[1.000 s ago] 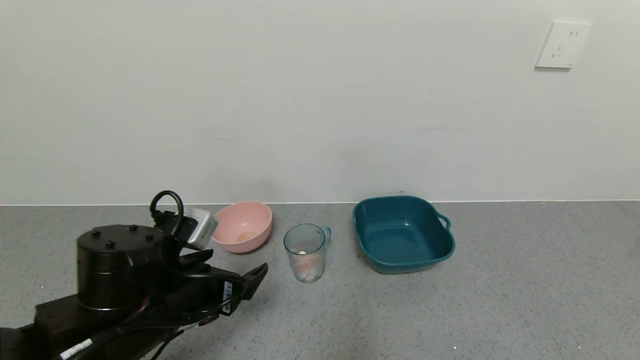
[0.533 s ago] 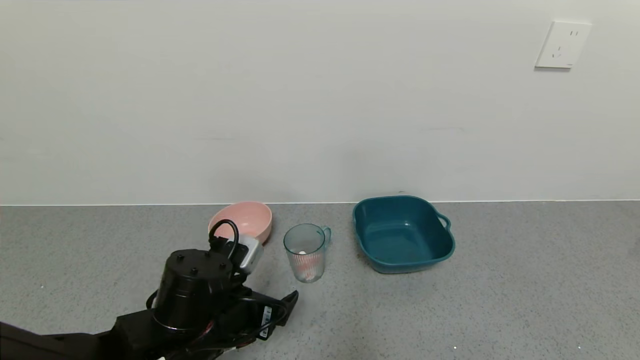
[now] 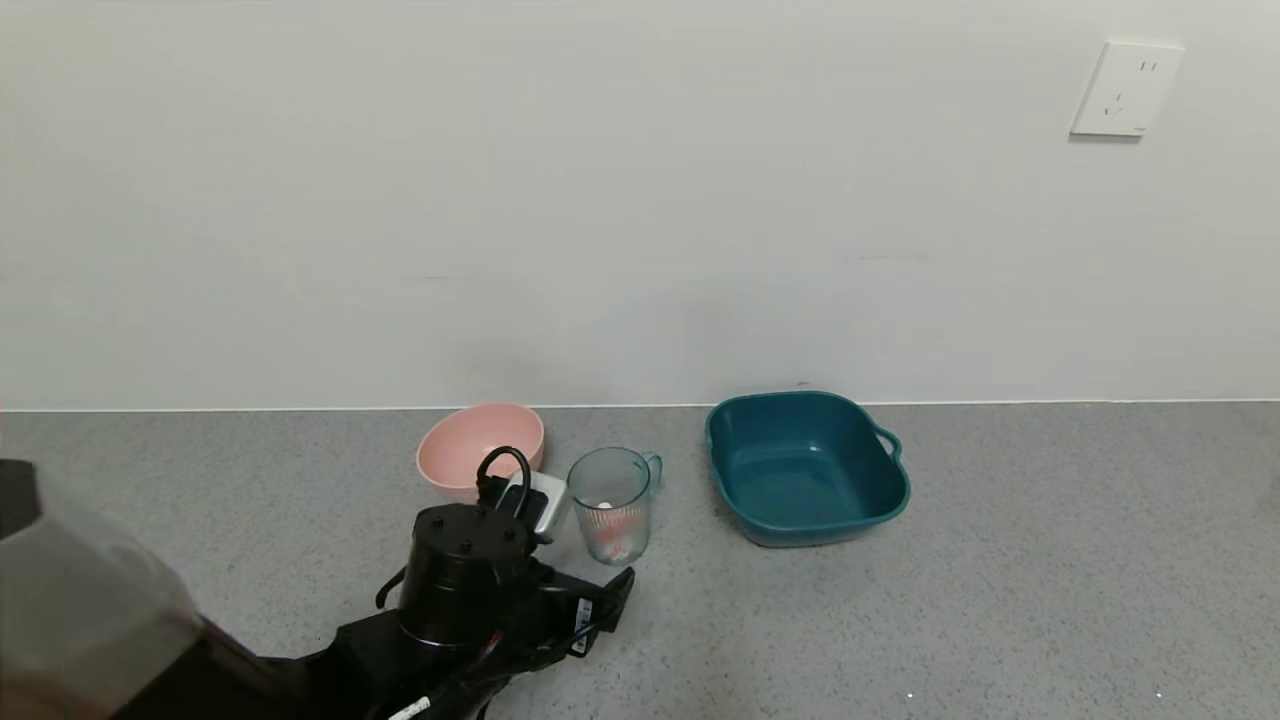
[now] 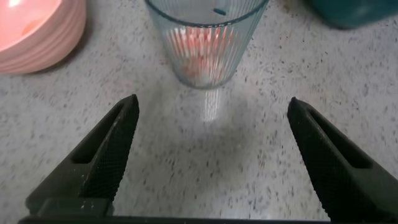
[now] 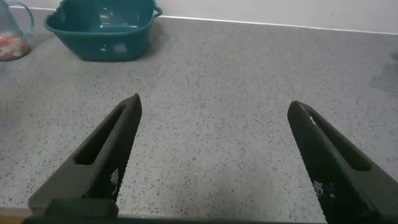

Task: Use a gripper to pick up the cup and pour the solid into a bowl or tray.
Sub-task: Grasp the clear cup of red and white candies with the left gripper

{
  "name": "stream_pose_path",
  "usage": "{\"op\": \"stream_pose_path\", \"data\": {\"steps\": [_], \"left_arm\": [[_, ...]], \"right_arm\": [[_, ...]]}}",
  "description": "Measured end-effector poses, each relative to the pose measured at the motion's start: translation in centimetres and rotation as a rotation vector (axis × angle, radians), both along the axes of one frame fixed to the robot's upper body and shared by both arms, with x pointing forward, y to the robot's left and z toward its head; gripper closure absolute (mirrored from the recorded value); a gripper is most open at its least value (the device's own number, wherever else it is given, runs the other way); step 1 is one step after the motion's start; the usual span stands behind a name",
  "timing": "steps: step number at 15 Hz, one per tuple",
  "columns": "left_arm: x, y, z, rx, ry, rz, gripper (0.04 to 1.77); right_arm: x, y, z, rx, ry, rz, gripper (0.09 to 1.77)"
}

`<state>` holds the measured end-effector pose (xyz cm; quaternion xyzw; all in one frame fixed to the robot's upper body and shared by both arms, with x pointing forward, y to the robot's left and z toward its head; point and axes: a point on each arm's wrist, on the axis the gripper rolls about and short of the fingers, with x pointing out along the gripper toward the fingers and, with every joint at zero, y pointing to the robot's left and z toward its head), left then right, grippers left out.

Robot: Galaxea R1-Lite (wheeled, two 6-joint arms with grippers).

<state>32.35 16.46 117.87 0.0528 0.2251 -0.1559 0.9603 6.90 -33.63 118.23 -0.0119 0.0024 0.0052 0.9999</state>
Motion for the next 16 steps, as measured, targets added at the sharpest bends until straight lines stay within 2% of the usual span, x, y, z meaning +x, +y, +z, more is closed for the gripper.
{"op": "stream_pose_path", "data": {"steps": [6,10,16], "left_arm": [[2.5,-1.7,-2.3,0.032,0.009,-0.017,0.09],[4.5,-2.4,-2.6,0.046,-0.020,-0.015,0.09],[7.7,-2.0,-2.7,0.051,-0.062,0.001,0.09]], "right_arm": [[0.0,0.0,0.0,0.000,0.000,0.000,0.15],[0.0,0.0,0.0,0.000,0.000,0.000,0.15],[0.0,0.0,0.0,0.000,0.000,0.000,0.15]]}}
